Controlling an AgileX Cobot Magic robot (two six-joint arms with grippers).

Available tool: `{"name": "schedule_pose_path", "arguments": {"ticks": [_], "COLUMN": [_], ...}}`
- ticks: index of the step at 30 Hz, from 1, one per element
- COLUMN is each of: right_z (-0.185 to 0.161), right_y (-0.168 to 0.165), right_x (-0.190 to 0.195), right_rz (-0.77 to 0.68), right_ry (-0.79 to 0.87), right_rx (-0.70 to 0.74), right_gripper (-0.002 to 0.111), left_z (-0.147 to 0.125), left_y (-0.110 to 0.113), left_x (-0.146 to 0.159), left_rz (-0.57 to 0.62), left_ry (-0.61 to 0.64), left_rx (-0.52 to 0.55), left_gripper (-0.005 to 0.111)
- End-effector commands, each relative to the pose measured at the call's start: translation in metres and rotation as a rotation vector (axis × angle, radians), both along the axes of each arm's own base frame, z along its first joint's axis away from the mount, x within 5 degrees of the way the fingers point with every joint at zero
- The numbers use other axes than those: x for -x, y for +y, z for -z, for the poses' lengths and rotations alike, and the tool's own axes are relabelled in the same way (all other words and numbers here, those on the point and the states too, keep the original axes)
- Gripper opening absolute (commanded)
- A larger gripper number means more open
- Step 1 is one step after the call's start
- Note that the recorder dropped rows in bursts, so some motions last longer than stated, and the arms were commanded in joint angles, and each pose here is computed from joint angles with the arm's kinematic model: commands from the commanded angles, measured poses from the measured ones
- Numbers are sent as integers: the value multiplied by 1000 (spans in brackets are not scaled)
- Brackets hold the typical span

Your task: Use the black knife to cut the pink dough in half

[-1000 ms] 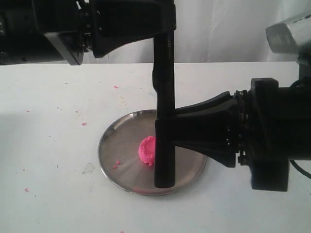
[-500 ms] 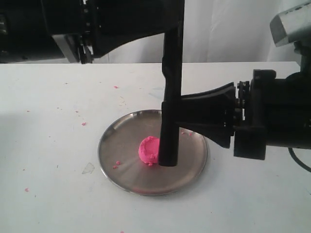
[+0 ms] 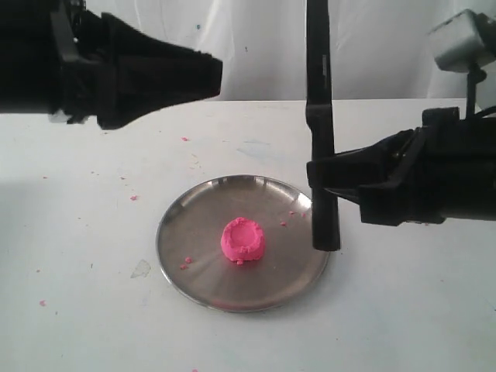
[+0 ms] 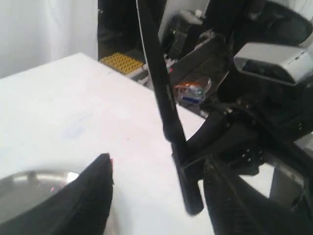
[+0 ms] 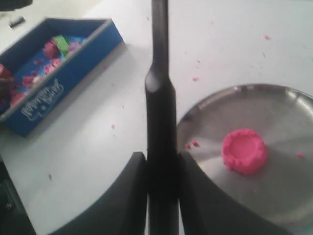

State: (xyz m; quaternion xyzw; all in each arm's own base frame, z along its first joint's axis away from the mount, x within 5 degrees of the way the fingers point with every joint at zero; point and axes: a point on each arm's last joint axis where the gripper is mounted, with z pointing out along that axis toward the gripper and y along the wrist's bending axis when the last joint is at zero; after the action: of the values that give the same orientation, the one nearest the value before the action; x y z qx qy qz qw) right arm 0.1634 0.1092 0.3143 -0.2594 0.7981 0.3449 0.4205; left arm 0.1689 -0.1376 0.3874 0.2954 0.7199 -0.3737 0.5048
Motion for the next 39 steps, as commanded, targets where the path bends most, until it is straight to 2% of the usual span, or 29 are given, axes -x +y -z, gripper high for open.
{"name": "schedule_pose_path", "arguments": {"ticks": [1, 4, 8, 9, 10, 11, 13, 14, 15, 16, 18, 21, 27, 33, 39], "right_z": [-11, -15, -6, -1, 1, 5, 10, 12, 16, 19, 24, 32, 24, 14, 11], "right_y": [-10, -16, -9, -2, 1, 6, 13, 14, 17, 19, 23, 36, 56, 62, 61], "right_x": [1, 1, -2, -2, -2, -2, 1, 2, 3, 4, 4, 4, 2, 4, 4], "right_rz": [23, 17, -47, -90, -105, -126, -170, -173, -176, -162, -155, -191, -207, -225, -203], "right_ry": [33, 62, 151, 163, 170, 182, 190, 193, 195, 204, 206, 212, 171, 152, 148], "right_rx": [193, 323, 375, 403, 417, 440, 489, 511, 559, 593, 662, 689, 678, 673, 658], "right_gripper": [0, 0, 0, 0, 0, 0, 0, 0, 0, 0, 0, 0, 0, 0, 0], "left_z": [10, 17, 34, 46, 49, 58, 59, 57, 51, 47, 42, 44, 65, 87, 94], "left_y": [9, 11, 12, 11, 12, 12, 11, 10, 11, 13, 13, -3, -31, -40, -42], "left_x": [3, 5, 6, 6, 6, 6, 5, 4, 1, 0, -1, 2, -8, -24, -28], "left_rz": [-55, -61, -56, -52, -58, -66, -88, -103, -154, -186, -212, -148, -142, -175, -171], "left_ry": [98, 151, 272, 311, 318, 339, 339, 343, 327, 286, 218, 173, 179, 226, 222], "left_rx": [-123, -192, -253, -269, -269, -260, -201, -165, -65, -17, 31, 4, -56, -111, -151], "left_gripper": [59, 59, 54, 43, 36, 15, 0, 0, 0, 0, 0, 0, 0, 0, 0]}}
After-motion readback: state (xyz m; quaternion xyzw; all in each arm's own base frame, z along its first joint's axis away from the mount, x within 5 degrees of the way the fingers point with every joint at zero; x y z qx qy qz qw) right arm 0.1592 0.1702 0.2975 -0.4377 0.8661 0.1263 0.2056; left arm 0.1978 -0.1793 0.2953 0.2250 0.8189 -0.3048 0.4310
